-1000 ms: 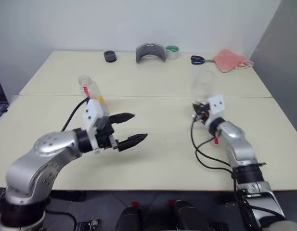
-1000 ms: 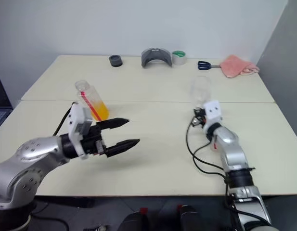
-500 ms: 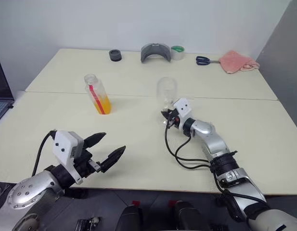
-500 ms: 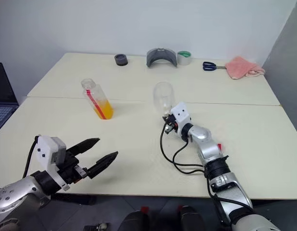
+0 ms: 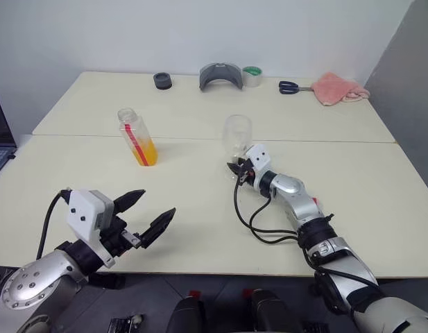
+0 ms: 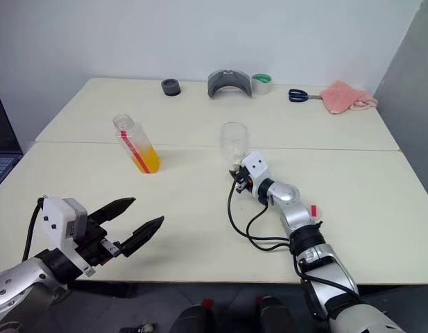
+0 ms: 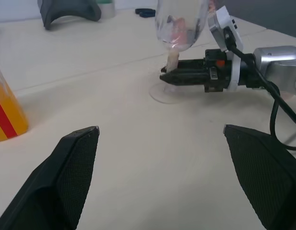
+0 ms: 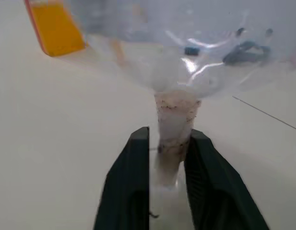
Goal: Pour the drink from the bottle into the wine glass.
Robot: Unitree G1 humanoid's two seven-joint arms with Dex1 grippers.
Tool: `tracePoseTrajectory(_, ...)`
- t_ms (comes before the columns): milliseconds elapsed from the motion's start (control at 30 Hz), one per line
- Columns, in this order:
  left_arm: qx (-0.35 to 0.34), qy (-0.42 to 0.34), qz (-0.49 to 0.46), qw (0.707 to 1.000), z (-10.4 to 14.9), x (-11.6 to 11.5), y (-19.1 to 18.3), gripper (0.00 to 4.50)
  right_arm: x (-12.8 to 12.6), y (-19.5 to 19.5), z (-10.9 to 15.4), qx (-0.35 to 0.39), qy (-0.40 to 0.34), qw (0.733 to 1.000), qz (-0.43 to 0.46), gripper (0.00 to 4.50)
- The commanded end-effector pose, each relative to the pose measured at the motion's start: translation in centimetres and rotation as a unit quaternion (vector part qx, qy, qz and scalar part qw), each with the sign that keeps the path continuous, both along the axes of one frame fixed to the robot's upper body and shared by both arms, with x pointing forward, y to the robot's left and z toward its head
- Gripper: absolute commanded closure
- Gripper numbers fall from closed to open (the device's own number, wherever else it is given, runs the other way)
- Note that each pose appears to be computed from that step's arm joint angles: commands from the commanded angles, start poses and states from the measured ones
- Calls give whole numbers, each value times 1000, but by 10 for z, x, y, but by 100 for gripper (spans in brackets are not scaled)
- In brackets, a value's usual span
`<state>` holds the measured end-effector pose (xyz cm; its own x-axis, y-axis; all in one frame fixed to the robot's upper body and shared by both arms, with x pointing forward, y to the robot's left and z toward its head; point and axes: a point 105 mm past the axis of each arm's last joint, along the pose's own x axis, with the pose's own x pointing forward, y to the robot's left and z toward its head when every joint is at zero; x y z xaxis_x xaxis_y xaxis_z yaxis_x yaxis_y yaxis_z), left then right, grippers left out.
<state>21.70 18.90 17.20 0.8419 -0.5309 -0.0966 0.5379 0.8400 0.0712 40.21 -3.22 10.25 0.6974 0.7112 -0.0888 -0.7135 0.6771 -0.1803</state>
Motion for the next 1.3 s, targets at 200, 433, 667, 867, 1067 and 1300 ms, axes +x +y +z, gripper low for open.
tracePoseTrajectory(200, -7, -11, 0, 1000, 0, 12, 1, 0, -23, -35, 15, -3, -33, 999, -6, 22)
tracePoseTrajectory(433, -12, -18, 80, 997, -12, 29, 27, 0, -100, -70, 81, 0, -45, 999, 3, 2)
tracePoseTrajectory(667, -10, -27, 155, 987, -28, 55, 53, 0, -164, -68, 105, 7, 7, 995, 102, 2)
tracePoseTrajectory(867, -3, -46, 189, 981, -26, 85, 68, 0, -171, -67, 123, 10, 4, 993, 118, 2)
tracePoseTrajectory(1067, 3, -58, 188, 980, -20, 104, 71, 0, -170, -57, 133, 24, -2, 993, 118, 2)
tracePoseTrajectory(1300, 15, -69, 193, 979, -14, 119, 79, 0, -171, -56, 134, 36, 1, 994, 103, 2)
